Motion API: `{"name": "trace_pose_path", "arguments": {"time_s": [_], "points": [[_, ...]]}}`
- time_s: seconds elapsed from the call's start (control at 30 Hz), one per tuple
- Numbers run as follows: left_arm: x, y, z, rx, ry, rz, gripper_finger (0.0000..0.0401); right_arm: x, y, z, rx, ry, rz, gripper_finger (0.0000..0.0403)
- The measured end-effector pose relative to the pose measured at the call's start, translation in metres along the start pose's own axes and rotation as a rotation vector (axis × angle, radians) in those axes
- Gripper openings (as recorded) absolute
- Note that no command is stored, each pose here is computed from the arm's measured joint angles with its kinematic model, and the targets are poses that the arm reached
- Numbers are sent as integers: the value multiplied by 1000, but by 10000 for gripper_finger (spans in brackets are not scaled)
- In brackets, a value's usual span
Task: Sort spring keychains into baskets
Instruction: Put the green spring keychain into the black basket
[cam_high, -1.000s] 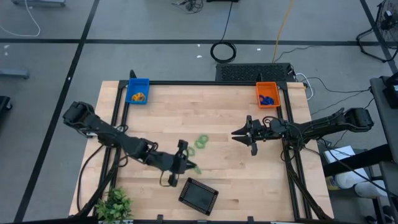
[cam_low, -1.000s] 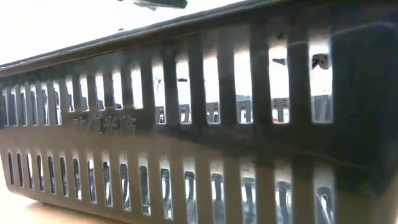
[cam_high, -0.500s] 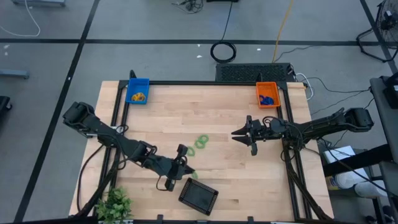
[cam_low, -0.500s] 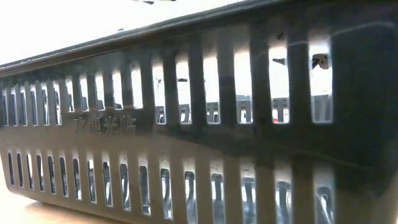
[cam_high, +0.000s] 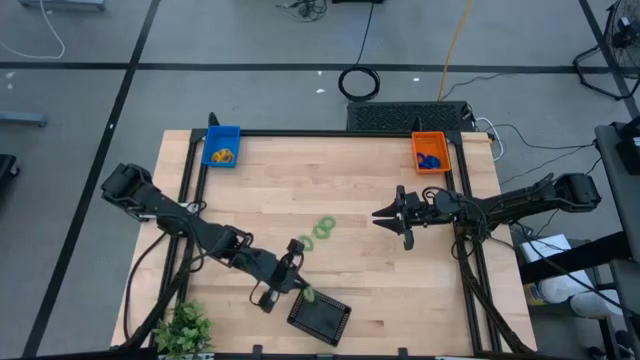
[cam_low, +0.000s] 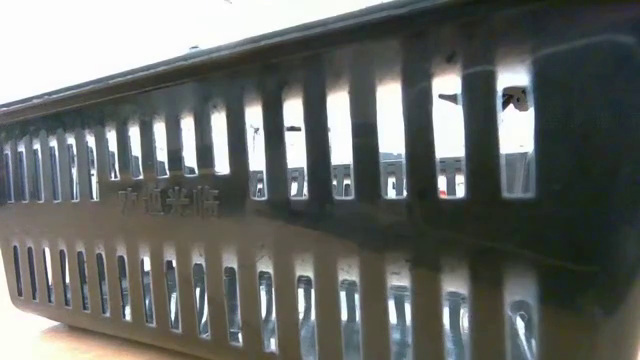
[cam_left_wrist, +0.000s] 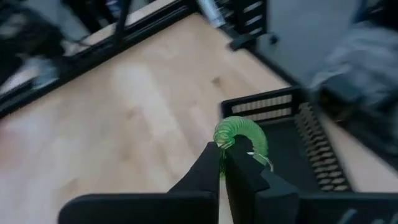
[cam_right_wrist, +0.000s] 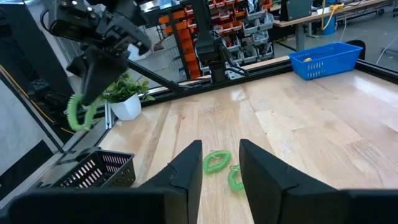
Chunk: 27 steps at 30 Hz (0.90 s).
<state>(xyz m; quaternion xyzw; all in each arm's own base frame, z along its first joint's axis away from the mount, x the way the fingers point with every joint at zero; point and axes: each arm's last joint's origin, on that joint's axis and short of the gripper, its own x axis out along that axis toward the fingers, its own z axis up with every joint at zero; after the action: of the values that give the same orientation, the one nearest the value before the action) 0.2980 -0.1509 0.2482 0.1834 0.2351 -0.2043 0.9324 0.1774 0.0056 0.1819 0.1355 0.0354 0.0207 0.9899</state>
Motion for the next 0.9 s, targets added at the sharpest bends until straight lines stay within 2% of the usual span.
{"name": "trace_pose_path", "arguments": {"time_s": [0.13, 0.3, 0.5, 0.67, 0.8, 0.9], "points": [[1, -5, 3, 2, -50, -98, 18, 0, 0, 0, 0, 0, 0, 91], [2, -8, 8, 13, -112, -142, 7, 0, 0, 0, 0, 0, 0, 91], [3, -8, 7, 7, -104, -144, 15, 0, 0, 0, 0, 0, 0, 91], [17, -10, 0, -15, -79, -120, 9, 0, 0, 0, 0, 0, -1, 91], [33, -8, -2, -21, -49, -169, 15, 0, 0, 0, 0, 0, 0, 91], [45, -6, -3, -32, -9, -250, 7, 0, 0, 0, 0, 0, -1, 91]]}}
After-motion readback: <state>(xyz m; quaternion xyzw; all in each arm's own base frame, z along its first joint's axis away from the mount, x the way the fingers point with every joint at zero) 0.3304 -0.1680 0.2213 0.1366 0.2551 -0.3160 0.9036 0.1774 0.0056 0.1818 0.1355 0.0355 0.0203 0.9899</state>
